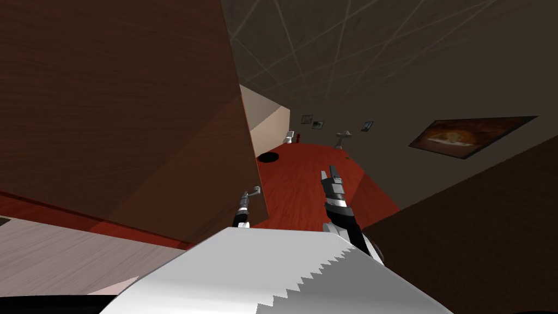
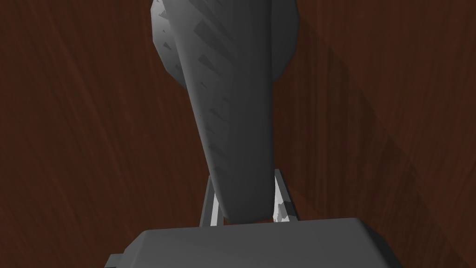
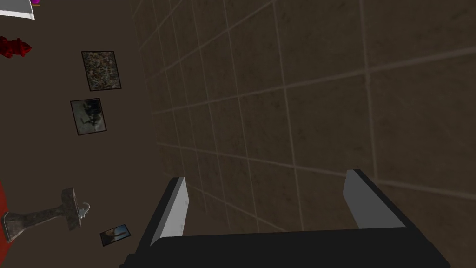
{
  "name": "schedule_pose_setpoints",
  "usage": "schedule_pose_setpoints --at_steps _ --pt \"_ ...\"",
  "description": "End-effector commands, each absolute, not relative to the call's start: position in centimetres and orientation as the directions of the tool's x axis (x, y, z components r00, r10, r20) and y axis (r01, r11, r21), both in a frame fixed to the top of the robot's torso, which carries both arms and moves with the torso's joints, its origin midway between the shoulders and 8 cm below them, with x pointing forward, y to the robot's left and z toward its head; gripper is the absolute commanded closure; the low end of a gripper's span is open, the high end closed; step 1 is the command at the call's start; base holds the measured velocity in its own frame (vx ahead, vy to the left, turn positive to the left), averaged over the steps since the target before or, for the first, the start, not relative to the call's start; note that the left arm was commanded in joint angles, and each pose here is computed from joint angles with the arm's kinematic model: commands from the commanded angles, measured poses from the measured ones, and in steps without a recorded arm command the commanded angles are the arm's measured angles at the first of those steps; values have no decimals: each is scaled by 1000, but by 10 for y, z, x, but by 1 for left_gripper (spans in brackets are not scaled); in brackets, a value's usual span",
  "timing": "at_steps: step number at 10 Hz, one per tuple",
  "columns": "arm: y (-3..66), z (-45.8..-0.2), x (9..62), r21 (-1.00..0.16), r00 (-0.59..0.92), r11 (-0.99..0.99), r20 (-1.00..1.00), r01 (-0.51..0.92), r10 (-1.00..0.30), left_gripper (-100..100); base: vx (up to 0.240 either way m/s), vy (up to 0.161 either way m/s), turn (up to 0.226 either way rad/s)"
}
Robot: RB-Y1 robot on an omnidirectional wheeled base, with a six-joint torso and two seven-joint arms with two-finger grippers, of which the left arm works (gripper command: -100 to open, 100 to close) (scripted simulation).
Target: Push the door open
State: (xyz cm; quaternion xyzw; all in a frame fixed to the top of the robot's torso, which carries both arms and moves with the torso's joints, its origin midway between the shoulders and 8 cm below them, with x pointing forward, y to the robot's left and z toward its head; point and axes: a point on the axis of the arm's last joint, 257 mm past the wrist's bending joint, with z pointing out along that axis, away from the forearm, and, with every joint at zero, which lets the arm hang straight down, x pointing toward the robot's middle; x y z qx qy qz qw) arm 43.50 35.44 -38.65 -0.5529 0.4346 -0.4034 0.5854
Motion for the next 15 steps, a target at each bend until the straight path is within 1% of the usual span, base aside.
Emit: schedule_pose_setpoints --at_steps 1,9,11,13,14,15 --pt "370 -380 433 -997 332 72 -67 4 -941 100 202 -47 111" --pt "368 -389 423 -1000 414 17 -15 1 -910 100 171 -48 80" --pt "364 -391 421 -1000 426 0 0 0 -905 100 110 -86 42" --pt "364 -391 421 -1000 426 0 0 0 -905 100 34 -55 5" --pt "376 -394 415 -1000 443 9 -11 -5 -897 100 -4 4 30" --pt "402 -388 411 -999 466 42 -40 -6 -884 100 123 1 30"
